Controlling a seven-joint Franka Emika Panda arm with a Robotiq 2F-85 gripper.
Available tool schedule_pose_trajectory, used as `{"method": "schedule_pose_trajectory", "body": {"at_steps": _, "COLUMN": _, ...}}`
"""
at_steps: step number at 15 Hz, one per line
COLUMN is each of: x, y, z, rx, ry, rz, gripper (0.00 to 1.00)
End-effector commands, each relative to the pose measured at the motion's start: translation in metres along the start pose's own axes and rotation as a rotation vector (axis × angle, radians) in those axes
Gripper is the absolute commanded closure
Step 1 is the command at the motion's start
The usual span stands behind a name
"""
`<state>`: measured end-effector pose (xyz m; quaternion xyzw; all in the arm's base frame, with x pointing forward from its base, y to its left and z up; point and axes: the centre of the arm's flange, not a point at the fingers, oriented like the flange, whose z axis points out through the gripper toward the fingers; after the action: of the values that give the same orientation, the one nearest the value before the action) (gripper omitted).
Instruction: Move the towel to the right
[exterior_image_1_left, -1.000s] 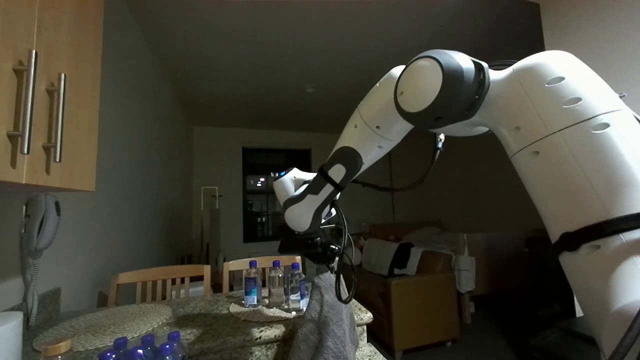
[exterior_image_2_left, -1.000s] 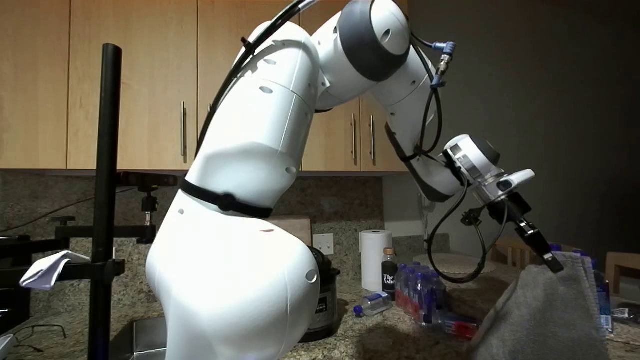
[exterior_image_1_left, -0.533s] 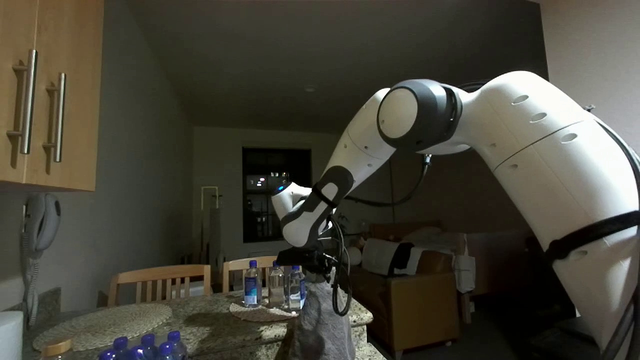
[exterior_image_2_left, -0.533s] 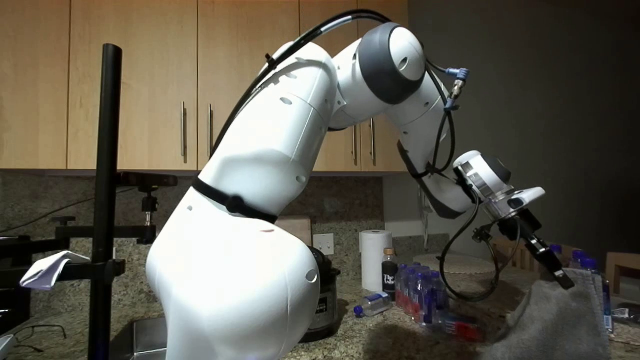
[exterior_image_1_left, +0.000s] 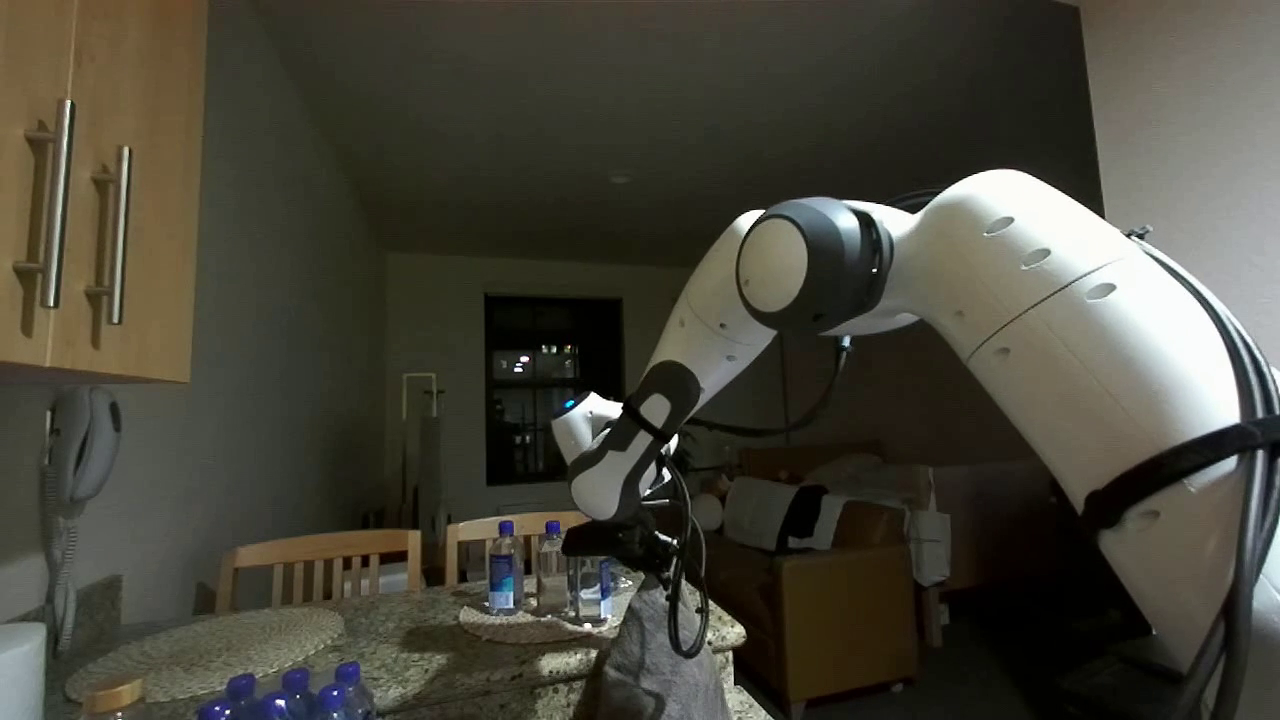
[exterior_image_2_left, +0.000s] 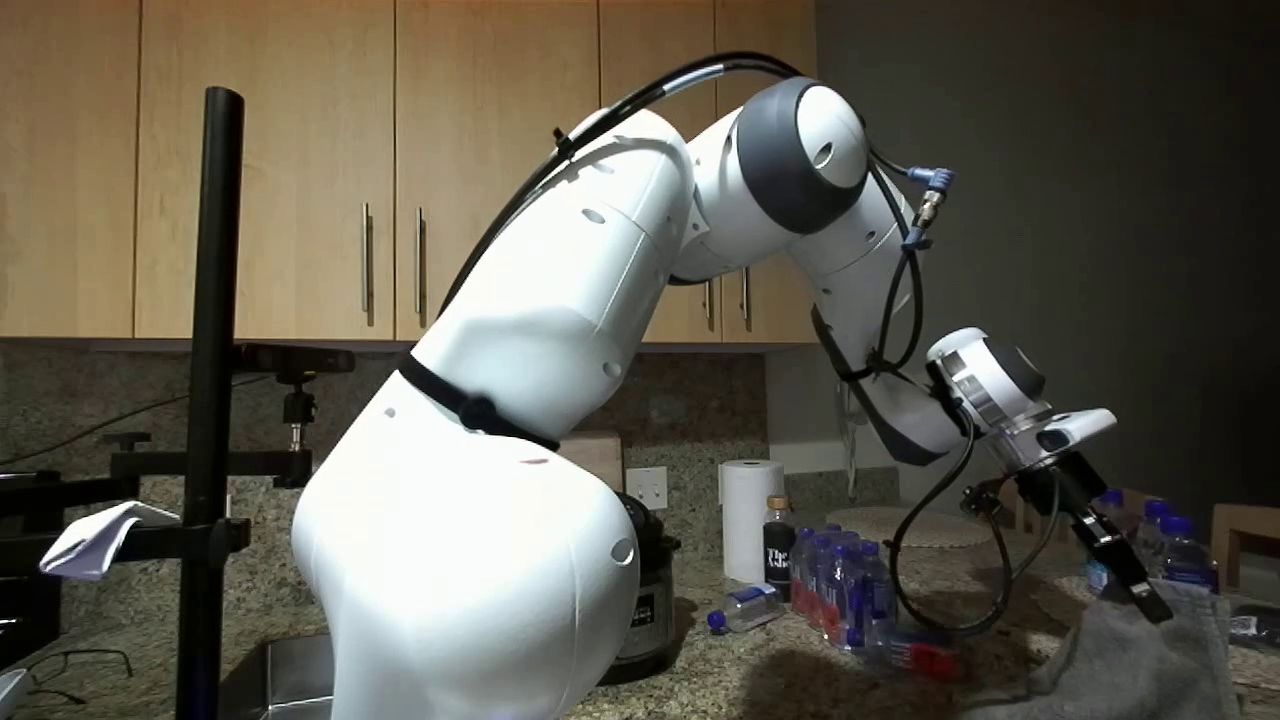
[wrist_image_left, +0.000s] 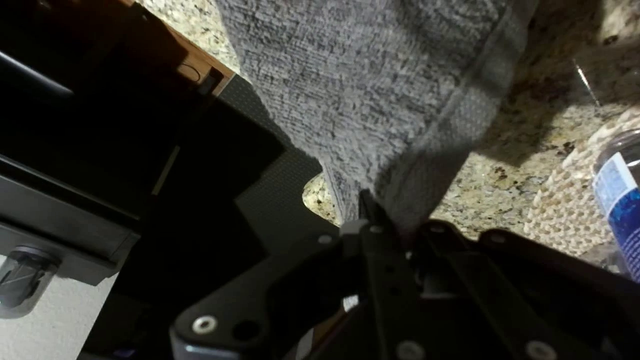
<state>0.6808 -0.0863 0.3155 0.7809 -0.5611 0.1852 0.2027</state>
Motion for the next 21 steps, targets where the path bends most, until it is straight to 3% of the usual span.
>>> {"method": "schedule_pose_trajectory", "body": {"at_steps": 1, "x": -0.005, "y": 0.004, "z": 0.017, "rx": -0.006, "ry": -0.04, "rz": 0.002, "gripper": 0.91}}
{"method": "schedule_pose_trajectory", "body": {"at_steps": 8, "x": -0.021, "y": 0.01, "z": 0.049, "rx": -0.049, "ry": -0.092, "rz": 0.013, "gripper": 0.91}}
{"method": "schedule_pose_trajectory", "body": {"at_steps": 16, "x": -0.024, "y": 0.02, "z": 0.057, "rx": -0.069, "ry": -0.142, "rz": 0.042, "gripper": 0.93}}
{"method": "schedule_pose_trajectory", "body": {"at_steps": 17, "x": -0.022, "y": 0.022, "z": 0.056, "rx": -0.069, "ry": -0.146, "rz": 0.048, "gripper": 0.9}}
{"method": "schedule_pose_trajectory", "body": {"at_steps": 18, "x": -0.021, "y": 0.024, "z": 0.056, "rx": -0.069, "ry": -0.147, "rz": 0.054, "gripper": 0.67}}
{"method": "schedule_pose_trajectory", "body": {"at_steps": 19, "x": -0.02, "y": 0.025, "z": 0.056, "rx": -0.07, "ry": -0.149, "rz": 0.058, "gripper": 0.65}}
{"method": "schedule_pose_trajectory", "body": {"at_steps": 21, "x": -0.019, "y": 0.028, "z": 0.055, "rx": -0.072, "ry": -0.152, "rz": 0.061, "gripper": 0.53}}
